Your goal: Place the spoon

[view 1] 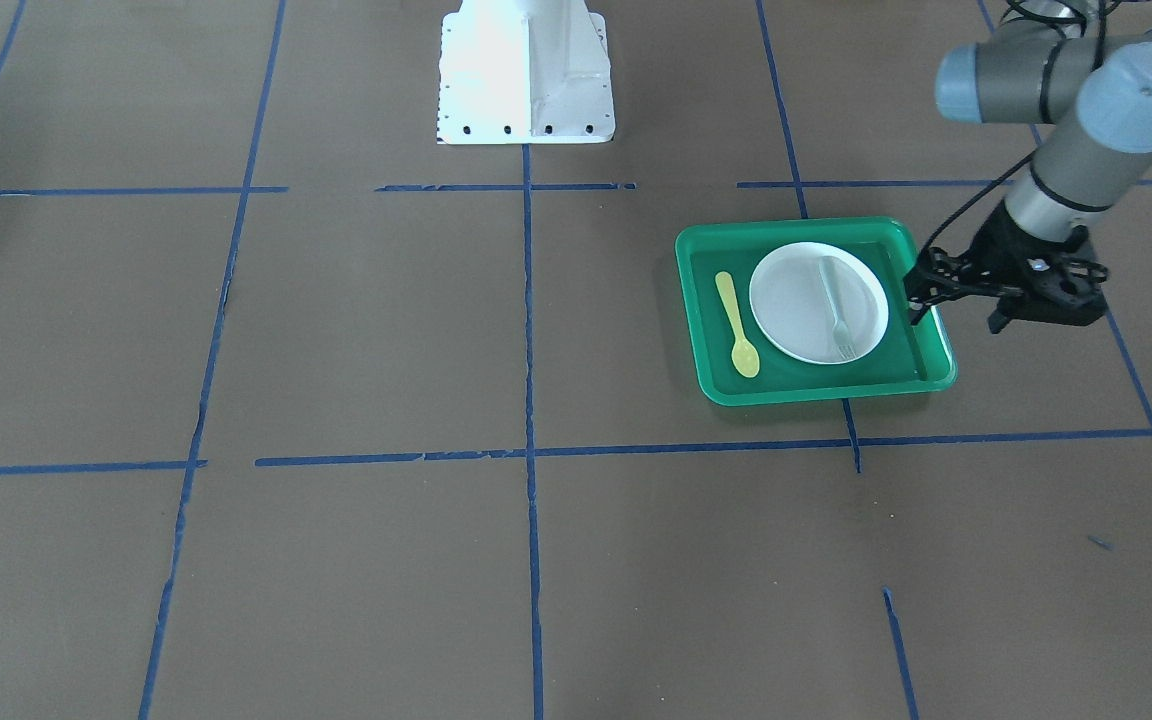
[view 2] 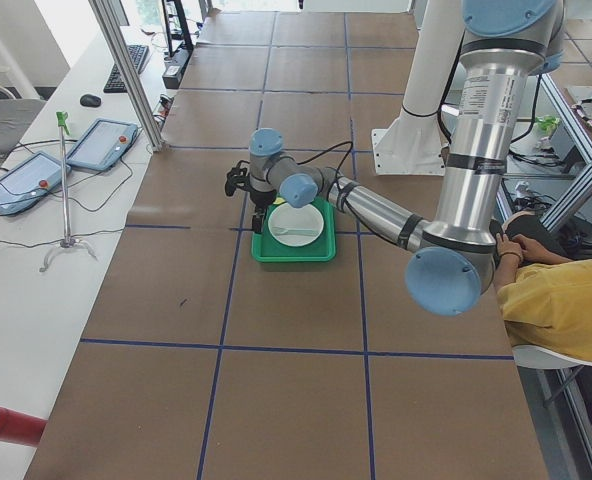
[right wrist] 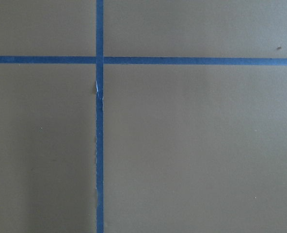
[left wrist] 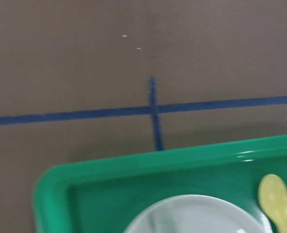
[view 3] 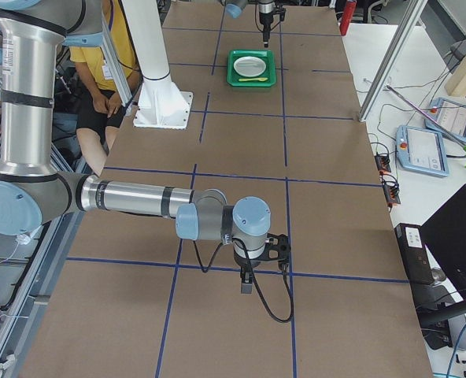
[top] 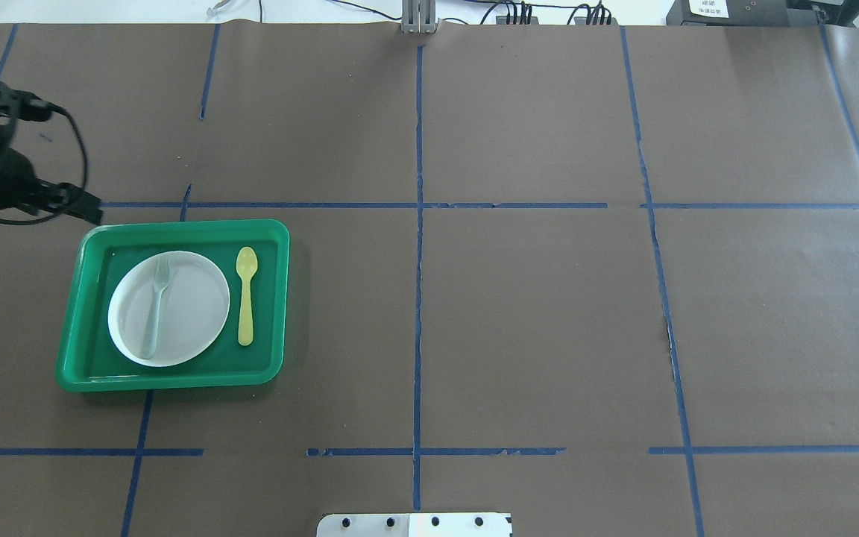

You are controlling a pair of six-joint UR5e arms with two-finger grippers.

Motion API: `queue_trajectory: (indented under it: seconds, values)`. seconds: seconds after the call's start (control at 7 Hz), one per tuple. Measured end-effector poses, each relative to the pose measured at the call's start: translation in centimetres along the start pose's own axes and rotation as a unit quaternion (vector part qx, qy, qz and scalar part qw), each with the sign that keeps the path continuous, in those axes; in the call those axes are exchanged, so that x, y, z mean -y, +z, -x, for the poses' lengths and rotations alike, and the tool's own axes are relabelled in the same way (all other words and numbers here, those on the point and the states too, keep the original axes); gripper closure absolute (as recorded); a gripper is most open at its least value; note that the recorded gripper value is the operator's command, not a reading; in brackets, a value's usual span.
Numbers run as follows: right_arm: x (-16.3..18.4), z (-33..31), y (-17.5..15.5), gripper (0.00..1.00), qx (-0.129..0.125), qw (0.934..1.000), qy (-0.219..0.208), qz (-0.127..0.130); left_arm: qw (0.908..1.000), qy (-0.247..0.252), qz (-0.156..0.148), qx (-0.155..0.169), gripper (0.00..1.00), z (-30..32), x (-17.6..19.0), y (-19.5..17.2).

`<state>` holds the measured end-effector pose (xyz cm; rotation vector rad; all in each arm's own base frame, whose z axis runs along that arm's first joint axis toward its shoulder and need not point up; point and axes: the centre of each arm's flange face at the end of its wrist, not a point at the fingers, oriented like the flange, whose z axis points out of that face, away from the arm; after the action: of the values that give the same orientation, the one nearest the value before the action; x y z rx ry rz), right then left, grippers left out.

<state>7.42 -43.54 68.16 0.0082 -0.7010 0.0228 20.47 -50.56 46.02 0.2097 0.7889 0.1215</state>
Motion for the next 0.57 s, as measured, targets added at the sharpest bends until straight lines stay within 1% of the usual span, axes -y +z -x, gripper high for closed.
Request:
queue_trajectory:
  seconds: [0.14, 0.43, 0.57]
  values:
    - [0.0, 0.0, 0.0, 0.00, 0.000, 1.0000, 0.000, 0.000, 0.9999, 0.007, 0.002, 0.013, 0.00, 6.4, -0.9, -1.4]
    - [0.0, 0.0, 0.0, 0.00, 0.000, 1.0000, 0.000, 0.000, 0.9991, -0.017, 0.006, 0.038, 0.00, 16.1, -4.2, -3.3]
    - [0.0, 0.0, 0.0, 0.00, 0.000, 1.0000, 0.000, 0.000, 0.9993, -0.009, 0.013, 0.033, 0.00, 20.3, -6.0, -4.0]
